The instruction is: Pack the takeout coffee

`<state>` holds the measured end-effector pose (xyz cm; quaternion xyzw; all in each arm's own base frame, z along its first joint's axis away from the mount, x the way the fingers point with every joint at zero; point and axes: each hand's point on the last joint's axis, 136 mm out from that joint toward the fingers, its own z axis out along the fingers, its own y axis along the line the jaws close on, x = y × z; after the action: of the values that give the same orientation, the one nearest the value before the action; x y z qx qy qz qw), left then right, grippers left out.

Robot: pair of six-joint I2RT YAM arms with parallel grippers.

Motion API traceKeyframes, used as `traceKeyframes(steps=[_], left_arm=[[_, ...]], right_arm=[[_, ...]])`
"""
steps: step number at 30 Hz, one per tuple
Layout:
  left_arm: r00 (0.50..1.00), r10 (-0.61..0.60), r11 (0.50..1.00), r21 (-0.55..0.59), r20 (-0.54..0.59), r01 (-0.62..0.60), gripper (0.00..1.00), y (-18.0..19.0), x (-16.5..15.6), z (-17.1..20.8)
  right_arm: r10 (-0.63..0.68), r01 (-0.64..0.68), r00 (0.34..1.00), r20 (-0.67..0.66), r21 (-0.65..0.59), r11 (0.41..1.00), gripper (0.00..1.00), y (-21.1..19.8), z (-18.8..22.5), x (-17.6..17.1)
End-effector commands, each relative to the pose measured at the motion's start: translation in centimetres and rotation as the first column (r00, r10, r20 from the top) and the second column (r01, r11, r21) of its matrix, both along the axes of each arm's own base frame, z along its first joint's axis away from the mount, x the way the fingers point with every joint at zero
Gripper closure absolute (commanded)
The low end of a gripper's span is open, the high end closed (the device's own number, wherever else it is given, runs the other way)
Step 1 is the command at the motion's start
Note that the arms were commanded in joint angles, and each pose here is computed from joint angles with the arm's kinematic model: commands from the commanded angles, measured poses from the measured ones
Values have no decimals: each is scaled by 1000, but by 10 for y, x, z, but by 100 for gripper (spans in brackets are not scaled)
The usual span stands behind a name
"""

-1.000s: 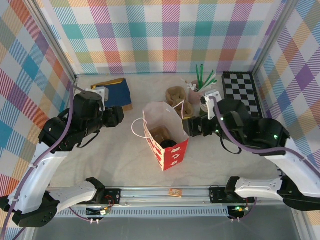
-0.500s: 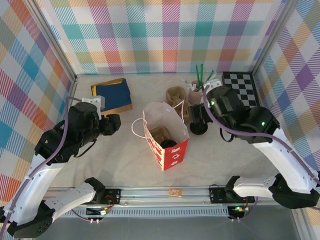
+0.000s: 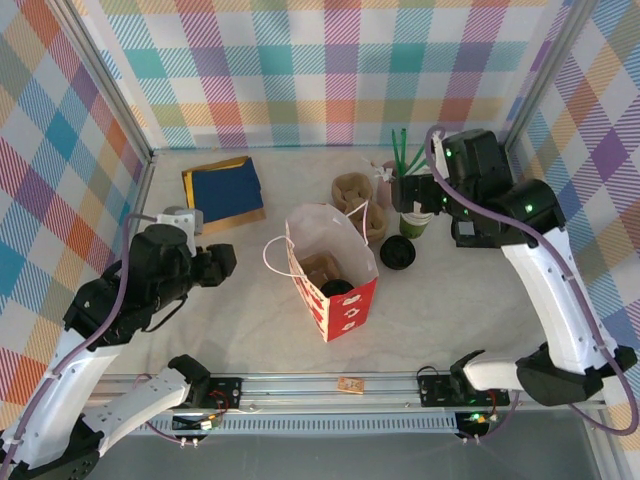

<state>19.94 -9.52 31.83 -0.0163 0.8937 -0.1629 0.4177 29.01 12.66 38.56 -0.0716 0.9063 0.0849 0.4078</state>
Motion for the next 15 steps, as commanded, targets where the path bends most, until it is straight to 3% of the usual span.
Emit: traceKeyframes(steps=[1, 15], left_arm=[[1000, 3, 1000, -22, 5, -3, 44, -2, 0, 0], [1000, -3, 999, -46, 2, 3, 44, -1, -7, -17]], right_arm=[[21, -20, 999, -24, 42, 999, 1, 1, -1, 11], [-95, 115, 984, -152, 123, 986, 1, -34, -36, 67]])
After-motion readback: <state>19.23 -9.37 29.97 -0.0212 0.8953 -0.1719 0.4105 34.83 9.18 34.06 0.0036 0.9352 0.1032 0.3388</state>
